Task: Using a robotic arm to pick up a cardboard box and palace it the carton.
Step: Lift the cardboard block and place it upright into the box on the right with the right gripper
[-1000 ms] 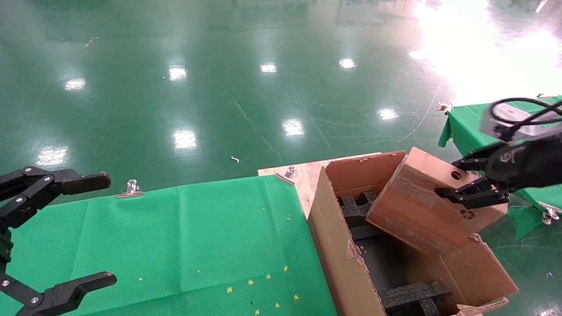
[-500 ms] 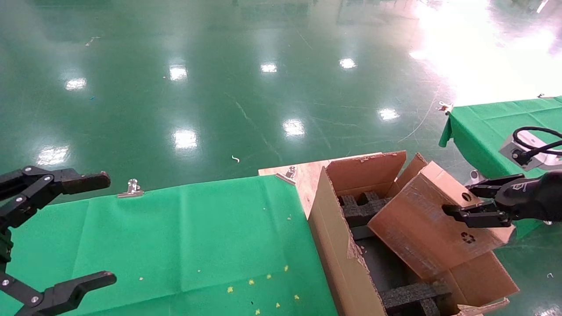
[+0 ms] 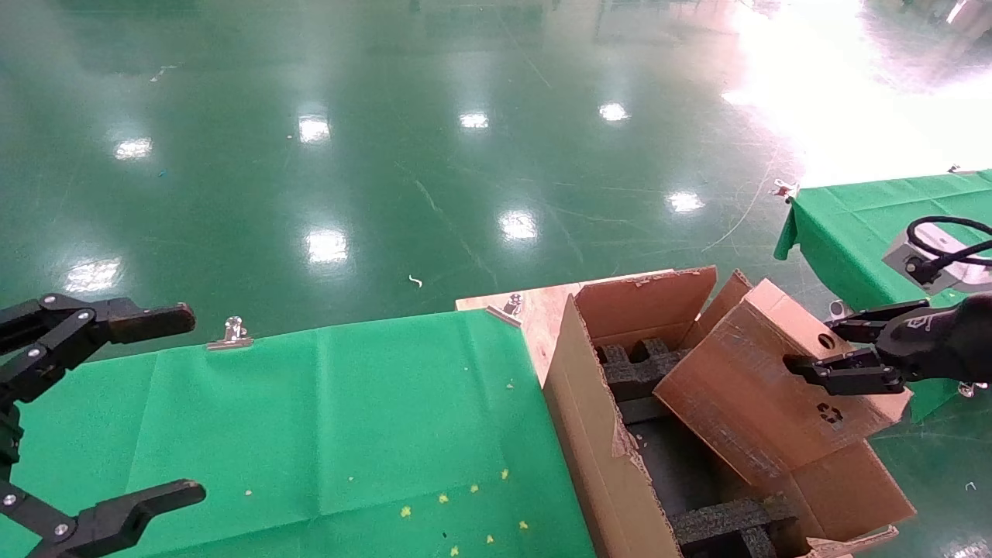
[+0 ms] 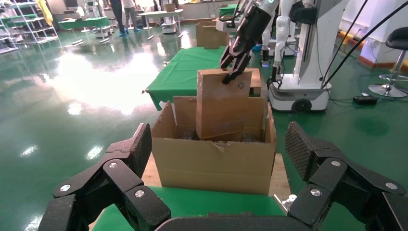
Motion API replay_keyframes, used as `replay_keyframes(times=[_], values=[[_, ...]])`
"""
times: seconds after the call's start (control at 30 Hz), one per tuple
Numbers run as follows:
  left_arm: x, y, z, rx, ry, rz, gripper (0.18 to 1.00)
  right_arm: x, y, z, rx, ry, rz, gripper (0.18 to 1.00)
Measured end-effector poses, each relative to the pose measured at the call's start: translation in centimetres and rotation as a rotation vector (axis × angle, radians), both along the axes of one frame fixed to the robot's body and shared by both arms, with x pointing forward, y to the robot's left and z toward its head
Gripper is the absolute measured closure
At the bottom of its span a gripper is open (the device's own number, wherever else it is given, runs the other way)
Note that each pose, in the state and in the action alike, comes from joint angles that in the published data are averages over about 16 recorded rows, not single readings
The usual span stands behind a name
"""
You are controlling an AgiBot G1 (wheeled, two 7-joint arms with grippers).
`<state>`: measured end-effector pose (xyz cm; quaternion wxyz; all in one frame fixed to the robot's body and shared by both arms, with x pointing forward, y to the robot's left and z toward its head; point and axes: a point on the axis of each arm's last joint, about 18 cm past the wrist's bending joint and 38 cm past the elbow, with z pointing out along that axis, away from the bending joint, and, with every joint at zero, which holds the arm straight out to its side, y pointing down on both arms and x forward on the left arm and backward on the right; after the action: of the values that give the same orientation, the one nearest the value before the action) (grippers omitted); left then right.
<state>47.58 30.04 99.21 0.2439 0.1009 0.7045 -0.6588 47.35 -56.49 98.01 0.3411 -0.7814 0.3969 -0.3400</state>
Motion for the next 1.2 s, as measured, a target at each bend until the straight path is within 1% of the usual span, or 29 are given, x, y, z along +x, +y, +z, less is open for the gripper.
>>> replay_keyframes(times=[0.3,0.67,0.93,1.2], values=[[0.0,0.0,0.0,0.0,0.0,0.0,0.184,1.9,-0.4,-0.9,0.015,0.032,-0.122,0.763],[0.0,0.0,0.0,0.0,0.0,0.0,0.184,3.9,0.2,-2.1,0.062,0.054,-0.297,0.764],[0.0,0.0,0.0,0.0,0.0,0.0,0.184,4.6,0.9,-2.6,0.062,0.052,-0.4,0.764],[0.0,0.0,0.0,0.0,0.0,0.0,0.184,4.8,1.6,-3.1,0.048,0.049,-0.465,0.765]])
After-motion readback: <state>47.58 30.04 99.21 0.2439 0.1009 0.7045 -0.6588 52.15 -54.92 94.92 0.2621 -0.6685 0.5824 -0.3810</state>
